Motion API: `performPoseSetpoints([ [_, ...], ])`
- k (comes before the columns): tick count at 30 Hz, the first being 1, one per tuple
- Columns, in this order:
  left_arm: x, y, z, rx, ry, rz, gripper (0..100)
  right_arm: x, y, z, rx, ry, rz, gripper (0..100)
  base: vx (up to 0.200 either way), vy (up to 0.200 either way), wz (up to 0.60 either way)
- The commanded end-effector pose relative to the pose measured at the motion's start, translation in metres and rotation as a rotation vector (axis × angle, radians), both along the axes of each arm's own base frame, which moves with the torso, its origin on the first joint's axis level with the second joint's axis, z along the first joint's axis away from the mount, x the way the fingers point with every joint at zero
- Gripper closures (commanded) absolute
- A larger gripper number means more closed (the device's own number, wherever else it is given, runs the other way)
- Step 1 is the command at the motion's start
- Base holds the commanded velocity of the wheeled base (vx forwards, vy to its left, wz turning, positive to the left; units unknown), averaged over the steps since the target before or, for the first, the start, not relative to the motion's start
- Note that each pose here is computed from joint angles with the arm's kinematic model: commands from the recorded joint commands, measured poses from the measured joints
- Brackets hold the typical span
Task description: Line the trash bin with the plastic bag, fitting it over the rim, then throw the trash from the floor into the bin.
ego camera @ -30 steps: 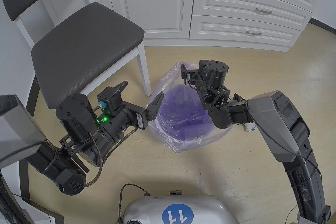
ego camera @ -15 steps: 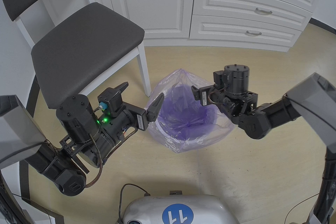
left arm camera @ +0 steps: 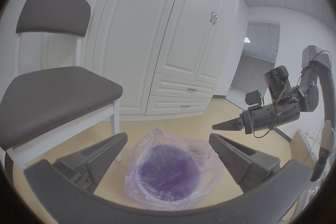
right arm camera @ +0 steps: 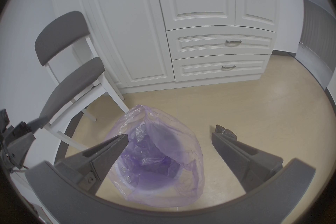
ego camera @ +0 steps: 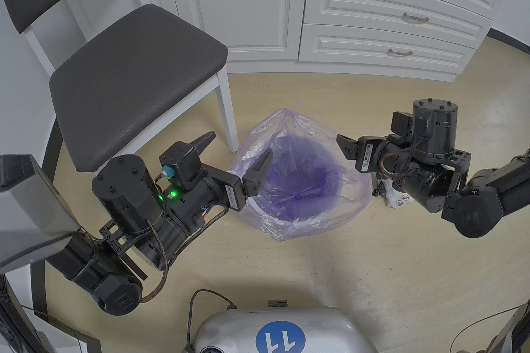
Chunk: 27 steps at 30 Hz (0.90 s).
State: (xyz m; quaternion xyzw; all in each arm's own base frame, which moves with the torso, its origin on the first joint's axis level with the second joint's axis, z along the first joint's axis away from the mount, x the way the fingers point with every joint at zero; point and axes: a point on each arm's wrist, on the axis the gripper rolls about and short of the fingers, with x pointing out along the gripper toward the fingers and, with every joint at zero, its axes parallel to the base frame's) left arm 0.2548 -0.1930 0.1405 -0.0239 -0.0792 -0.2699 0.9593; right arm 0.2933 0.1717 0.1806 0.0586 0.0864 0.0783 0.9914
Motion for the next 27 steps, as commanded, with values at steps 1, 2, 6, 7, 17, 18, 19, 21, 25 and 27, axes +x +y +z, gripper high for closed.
performPoseSetpoints([
  [1, 0.004, -0.005, -0.001, -0.019, 0.005, -0.002, 0, -0.009, -0.005, 0.011, 0.02, -0.023, 0.0, 0, 0.0, 0.0, 0.0],
  [2, 0.008, -0.009, -0.002, -0.037, 0.009, -0.008, 0, -0.01, -0.006, 0.013, 0.021, -0.027, 0.001, 0, 0.0, 0.0, 0.0],
  [6, 0.012, -0.014, -0.008, -0.03, 0.032, -0.006, 0, -0.015, -0.009, 0.013, 0.009, -0.013, 0.003, 0, 0.0, 0.0, 0.0],
  [7, 0.013, -0.014, -0.009, -0.02, 0.046, -0.004, 0, -0.017, -0.009, 0.013, 0.003, -0.012, 0.005, 0, 0.0, 0.0, 0.0],
  [17, 0.014, -0.02, -0.003, -0.022, 0.101, 0.045, 0, -0.028, -0.013, 0.012, -0.035, -0.02, 0.023, 0, 0.0, 0.0, 0.0],
  [18, 0.013, -0.02, -0.003, -0.022, 0.101, 0.043, 0, -0.029, -0.012, 0.013, -0.035, -0.024, 0.028, 0, 0.0, 0.0, 0.0],
  [19, 0.012, -0.02, -0.003, -0.022, 0.102, 0.042, 0, -0.03, -0.011, 0.013, -0.037, -0.024, 0.031, 0, 0.0, 0.0, 0.0],
  [21, 0.011, -0.02, -0.002, -0.02, 0.1, 0.042, 0, -0.031, -0.011, 0.012, -0.039, -0.024, 0.033, 0, 0.0, 0.0, 0.0],
  [25, 0.017, -0.023, -0.002, -0.012, 0.107, 0.046, 0, -0.037, -0.019, 0.019, -0.046, -0.045, 0.026, 0, 0.0, 0.0, 0.0],
  [27, 0.02, -0.024, -0.001, -0.017, 0.102, 0.051, 0, -0.038, -0.021, 0.021, -0.047, -0.049, 0.027, 0, 0.0, 0.0, 0.0],
])
